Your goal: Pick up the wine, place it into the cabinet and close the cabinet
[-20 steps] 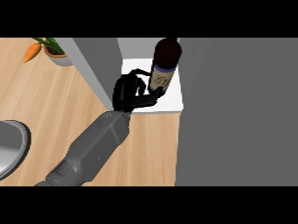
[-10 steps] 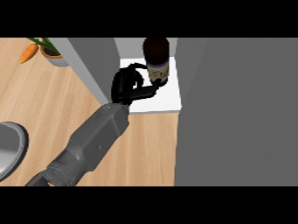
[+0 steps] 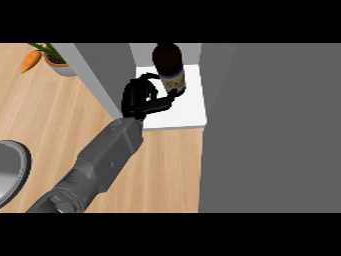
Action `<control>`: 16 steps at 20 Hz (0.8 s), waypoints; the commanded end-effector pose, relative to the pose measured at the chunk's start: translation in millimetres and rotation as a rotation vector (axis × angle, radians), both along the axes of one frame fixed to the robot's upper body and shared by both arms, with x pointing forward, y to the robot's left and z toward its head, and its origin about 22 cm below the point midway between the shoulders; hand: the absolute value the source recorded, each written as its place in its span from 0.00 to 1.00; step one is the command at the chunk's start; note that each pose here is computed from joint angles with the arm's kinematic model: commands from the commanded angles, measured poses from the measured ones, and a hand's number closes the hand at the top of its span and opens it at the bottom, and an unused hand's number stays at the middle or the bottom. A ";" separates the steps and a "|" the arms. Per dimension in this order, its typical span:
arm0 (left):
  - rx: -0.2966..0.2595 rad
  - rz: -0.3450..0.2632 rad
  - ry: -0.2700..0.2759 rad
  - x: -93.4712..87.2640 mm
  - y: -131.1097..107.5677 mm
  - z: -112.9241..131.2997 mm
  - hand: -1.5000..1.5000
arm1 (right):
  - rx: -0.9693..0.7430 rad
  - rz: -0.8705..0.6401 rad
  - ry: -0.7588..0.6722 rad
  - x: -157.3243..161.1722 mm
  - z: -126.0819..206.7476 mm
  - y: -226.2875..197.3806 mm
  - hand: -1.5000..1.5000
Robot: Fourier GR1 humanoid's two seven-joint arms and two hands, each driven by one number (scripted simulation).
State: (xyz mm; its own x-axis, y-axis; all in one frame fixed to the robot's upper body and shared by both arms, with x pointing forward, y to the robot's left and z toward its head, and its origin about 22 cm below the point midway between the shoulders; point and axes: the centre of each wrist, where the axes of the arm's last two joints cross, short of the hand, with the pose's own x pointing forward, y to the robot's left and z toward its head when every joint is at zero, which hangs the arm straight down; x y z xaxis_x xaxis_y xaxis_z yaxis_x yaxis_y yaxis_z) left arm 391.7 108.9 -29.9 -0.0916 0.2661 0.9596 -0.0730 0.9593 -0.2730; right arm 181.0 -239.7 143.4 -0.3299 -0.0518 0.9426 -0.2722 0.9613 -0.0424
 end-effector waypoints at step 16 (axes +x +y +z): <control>-0.011 0.029 -0.224 -3.6 -3.1 0.3 0.00 | -0.028 -0.043 0.008 -10.7 -4.7 -9.7 0.00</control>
State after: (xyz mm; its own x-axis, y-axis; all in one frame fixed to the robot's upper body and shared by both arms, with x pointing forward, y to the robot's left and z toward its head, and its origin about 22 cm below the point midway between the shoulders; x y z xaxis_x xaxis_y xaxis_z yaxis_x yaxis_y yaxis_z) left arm 391.2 106.6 -28.7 -0.2504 0.2796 0.9269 -0.0012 0.9573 -0.2891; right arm 171.7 -248.6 141.3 -0.3344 -0.0234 0.9421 -0.2419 0.9683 -0.0618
